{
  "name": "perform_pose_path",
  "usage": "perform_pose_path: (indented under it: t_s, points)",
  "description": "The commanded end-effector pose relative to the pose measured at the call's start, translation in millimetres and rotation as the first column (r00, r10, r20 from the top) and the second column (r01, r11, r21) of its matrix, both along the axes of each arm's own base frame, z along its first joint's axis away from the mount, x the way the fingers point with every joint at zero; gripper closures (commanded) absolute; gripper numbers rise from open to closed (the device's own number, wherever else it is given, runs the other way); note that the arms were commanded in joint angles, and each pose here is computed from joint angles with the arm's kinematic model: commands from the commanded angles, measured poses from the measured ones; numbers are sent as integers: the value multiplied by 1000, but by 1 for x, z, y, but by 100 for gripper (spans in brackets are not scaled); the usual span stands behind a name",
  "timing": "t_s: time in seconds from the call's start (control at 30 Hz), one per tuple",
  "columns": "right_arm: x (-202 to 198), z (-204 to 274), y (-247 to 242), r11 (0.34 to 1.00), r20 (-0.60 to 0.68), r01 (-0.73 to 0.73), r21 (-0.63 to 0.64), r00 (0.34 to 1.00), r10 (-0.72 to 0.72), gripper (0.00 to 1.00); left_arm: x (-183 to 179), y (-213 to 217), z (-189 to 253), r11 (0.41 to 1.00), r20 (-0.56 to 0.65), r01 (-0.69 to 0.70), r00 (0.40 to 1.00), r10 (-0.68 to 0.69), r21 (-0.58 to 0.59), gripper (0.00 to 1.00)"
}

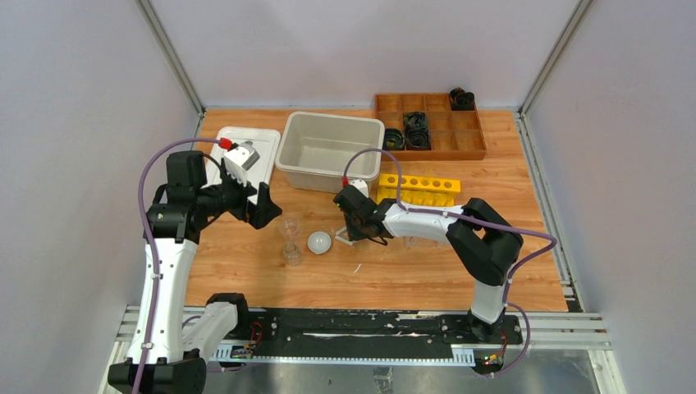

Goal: Organize the chemistry lab equipment

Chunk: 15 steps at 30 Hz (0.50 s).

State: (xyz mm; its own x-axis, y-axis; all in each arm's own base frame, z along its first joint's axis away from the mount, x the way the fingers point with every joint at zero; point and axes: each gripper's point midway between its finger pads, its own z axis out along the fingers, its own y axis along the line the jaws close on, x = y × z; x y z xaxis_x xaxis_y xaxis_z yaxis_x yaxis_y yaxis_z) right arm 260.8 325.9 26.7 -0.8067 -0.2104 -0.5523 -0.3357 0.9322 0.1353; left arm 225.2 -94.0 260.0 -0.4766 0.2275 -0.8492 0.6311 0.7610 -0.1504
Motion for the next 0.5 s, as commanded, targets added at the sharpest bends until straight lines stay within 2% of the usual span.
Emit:
perform_pose_path:
  t_s: [0.0,0.2,0.33,0.47]
  points:
    - [-5,-5,-6,999,-4,-6,-43,1000,6,98,-2,-1,5,1000,28,15,1000,-15,8,0]
    - [-1,56,-10,998,100,-63,-10,993,63,100,-2,-3,13,1000,40,18,999,-17,-5,0]
    - [5,134,-11,991,224,-132,26,967,123,100,0,-3,16,1000,39,18,999,-17,-13,0]
    - [27,210,-18,991,400,-112,74,914,73,100,3,-1,13,1000,27,9,1000,-9,-4,0]
